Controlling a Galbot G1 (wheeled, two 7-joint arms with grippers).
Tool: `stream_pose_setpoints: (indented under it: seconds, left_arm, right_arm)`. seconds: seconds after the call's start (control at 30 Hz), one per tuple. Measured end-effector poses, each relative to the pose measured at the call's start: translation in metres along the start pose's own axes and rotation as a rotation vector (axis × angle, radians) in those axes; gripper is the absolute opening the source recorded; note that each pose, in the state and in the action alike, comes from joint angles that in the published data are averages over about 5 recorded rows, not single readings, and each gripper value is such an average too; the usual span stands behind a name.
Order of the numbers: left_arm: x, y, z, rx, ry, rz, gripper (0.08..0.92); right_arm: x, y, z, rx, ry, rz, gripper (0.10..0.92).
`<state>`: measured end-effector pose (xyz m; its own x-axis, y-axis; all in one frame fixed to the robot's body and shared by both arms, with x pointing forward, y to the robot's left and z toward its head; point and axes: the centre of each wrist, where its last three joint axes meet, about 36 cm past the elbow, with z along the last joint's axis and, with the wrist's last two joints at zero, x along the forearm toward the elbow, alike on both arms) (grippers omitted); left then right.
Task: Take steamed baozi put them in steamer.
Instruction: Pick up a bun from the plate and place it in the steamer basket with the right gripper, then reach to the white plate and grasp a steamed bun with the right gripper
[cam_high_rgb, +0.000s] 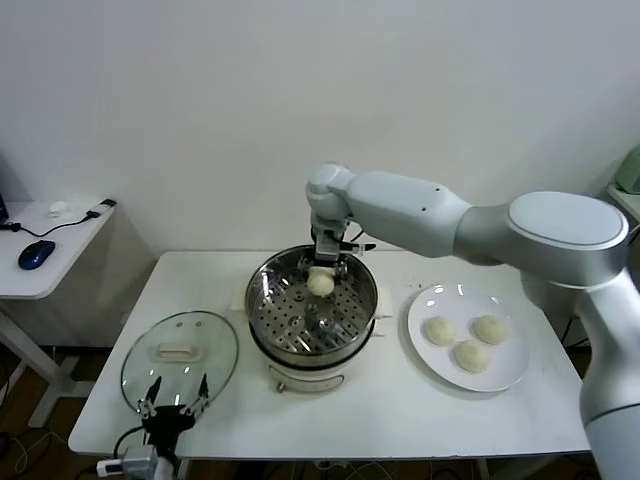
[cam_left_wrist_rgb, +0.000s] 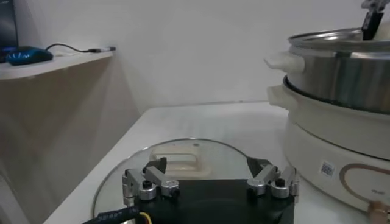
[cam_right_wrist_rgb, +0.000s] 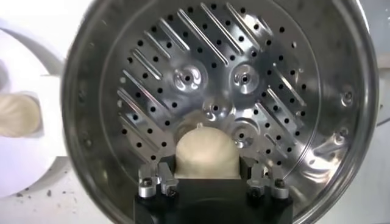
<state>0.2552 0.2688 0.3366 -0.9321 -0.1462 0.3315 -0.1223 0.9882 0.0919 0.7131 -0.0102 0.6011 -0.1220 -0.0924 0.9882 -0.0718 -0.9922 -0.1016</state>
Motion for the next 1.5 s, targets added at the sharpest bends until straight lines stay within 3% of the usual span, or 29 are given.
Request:
stream_pose_setpoints:
  seconds: [0.17, 0.4, 0.6, 0.93, 1.07, 1.23, 1.5]
  left_arm:
    - [-0.003, 0.001, -0.001, 0.005, -0.003, -0.005, 0.823]
    - [-0.006, 0.0, -0.001, 0.011, -0.003, -0.004, 0.823]
    - [-0.007, -0.001, -0.001, 0.012, -0.001, 0.0, 0.823]
    - [-0.003, -0.003, -0.004, 0.014, -0.006, 0.005, 0.823]
    - [-0.002, -0.003, -0.006, 0.012, -0.01, 0.007, 0.823]
    - [-0.001, -0.003, -0.007, 0.009, -0.014, 0.008, 0.823]
    - [-0.004, -0.001, -0.006, 0.008, -0.016, 0.004, 0.823]
  right_arm:
    - [-0.008, -0.003, 0.008, -0.006, -0.002, 0.004, 0.669]
    - [-0.013, -0.006, 0.015, -0.012, -0.011, 0.026, 0.804]
    - [-0.009, -0.004, 0.019, -0.023, -0.023, 0.042, 0.822]
    - [0.057, 0.019, 0.026, -0.115, -0.073, 0.117, 0.823]
    - [0.094, 0.06, 0.033, -0.274, -0.084, 0.139, 0.823]
    - [0.127, 0.142, 0.037, -0.574, -0.051, 0.143, 0.823]
    - [0.112, 0.278, 0.002, -1.068, -0.028, 0.127, 0.823]
